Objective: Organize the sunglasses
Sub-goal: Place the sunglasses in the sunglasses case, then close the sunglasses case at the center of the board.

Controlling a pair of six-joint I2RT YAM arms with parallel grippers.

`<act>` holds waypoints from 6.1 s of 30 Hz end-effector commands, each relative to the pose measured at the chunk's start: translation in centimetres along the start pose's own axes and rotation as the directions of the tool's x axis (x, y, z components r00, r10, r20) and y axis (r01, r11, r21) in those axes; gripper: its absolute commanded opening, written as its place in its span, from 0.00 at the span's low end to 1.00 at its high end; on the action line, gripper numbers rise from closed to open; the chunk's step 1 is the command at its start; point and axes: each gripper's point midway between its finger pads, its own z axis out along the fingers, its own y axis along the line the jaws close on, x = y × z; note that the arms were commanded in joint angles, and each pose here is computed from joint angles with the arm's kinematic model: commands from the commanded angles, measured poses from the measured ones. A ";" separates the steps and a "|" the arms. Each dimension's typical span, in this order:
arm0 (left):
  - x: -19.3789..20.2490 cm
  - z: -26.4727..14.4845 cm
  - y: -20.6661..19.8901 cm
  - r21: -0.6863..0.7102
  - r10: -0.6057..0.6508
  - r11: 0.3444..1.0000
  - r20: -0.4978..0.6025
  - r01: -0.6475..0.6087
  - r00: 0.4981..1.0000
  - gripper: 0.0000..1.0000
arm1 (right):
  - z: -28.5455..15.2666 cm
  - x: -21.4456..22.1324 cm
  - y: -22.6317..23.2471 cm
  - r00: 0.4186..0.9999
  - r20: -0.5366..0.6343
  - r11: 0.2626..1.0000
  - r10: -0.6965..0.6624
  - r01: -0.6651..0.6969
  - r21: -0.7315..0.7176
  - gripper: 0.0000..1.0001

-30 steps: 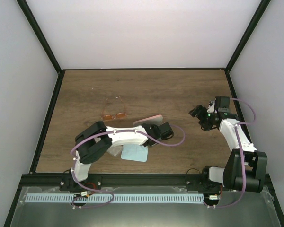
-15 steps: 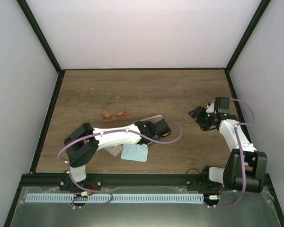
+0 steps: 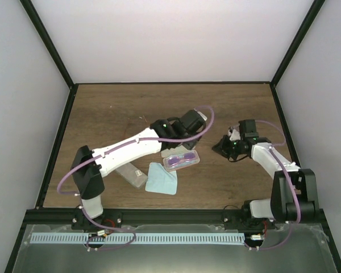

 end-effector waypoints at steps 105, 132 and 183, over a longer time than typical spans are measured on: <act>10.5 10.5 3.5 -0.068 -0.276 0.961 -0.292 0.268 0.916 0.70 | 10.0 10.3 -0.5 0.899 -0.414 0.988 0.140 -0.153 0.003 0.01; 12.2 11.5 -0.1 -0.013 -0.281 0.956 -0.334 0.293 0.900 0.70 | 7.9 7.3 -1.9 0.953 -0.291 0.996 0.082 -0.069 0.055 0.01; 13.5 8.7 -3.3 0.243 0.153 0.967 -0.328 -0.073 0.932 1.00 | -4.3 -7.1 0.0 0.977 0.212 0.988 -0.022 -0.011 0.155 0.82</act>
